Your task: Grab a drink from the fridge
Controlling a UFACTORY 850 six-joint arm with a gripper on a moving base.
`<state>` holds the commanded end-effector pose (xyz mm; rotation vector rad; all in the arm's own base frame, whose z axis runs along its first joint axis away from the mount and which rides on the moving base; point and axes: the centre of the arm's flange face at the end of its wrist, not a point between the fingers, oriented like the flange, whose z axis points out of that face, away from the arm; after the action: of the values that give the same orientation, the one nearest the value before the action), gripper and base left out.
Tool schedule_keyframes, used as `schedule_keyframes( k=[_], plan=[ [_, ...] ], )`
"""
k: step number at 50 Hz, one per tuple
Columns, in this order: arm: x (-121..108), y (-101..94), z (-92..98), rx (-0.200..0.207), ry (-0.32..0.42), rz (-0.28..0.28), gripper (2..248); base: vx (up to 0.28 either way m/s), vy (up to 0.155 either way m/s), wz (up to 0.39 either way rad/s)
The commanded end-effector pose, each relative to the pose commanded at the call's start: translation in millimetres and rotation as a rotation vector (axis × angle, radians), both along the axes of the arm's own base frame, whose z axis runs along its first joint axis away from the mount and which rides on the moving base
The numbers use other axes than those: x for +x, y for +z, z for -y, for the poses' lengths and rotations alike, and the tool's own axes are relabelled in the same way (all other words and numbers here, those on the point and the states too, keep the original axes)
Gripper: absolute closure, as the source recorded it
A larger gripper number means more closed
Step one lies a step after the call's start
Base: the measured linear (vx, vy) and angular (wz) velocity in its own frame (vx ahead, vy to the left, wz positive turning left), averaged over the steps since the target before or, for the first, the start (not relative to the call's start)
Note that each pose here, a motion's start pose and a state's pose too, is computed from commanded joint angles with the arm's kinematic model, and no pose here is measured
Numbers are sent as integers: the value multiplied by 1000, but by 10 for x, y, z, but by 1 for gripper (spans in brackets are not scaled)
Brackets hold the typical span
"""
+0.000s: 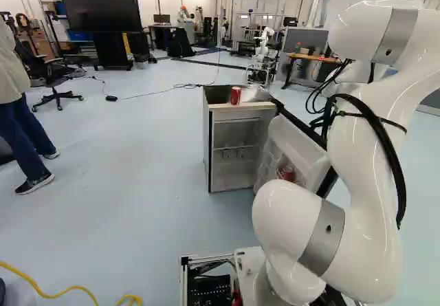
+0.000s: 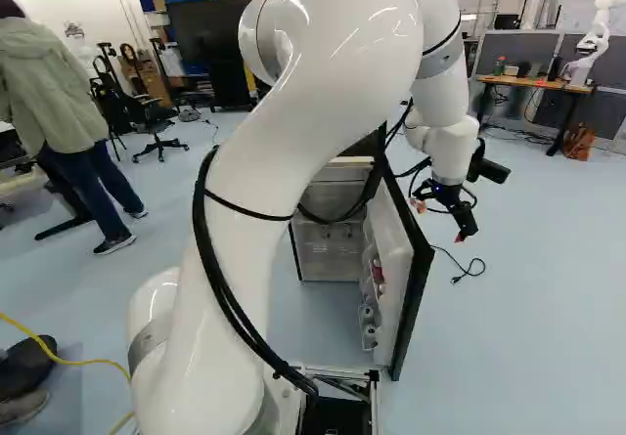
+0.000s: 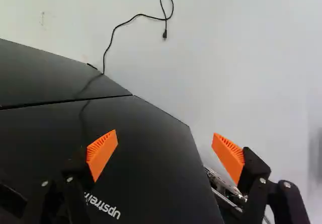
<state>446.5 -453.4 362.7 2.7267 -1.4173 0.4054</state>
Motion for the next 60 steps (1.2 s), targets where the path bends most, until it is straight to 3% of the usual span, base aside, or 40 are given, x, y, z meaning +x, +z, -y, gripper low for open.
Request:
schedule_keyframes(
  k=[14, 34, 60],
  plan=[
    [-161, -11, 70, 6, -26, -6, 3, 0, 0, 0],
    [-271, -227, 134, 33, -46, -31, 3, 0, 0, 0],
    [-435, -237, -2, 52, -51, -48, 3, 0, 0, 0]
  ],
)
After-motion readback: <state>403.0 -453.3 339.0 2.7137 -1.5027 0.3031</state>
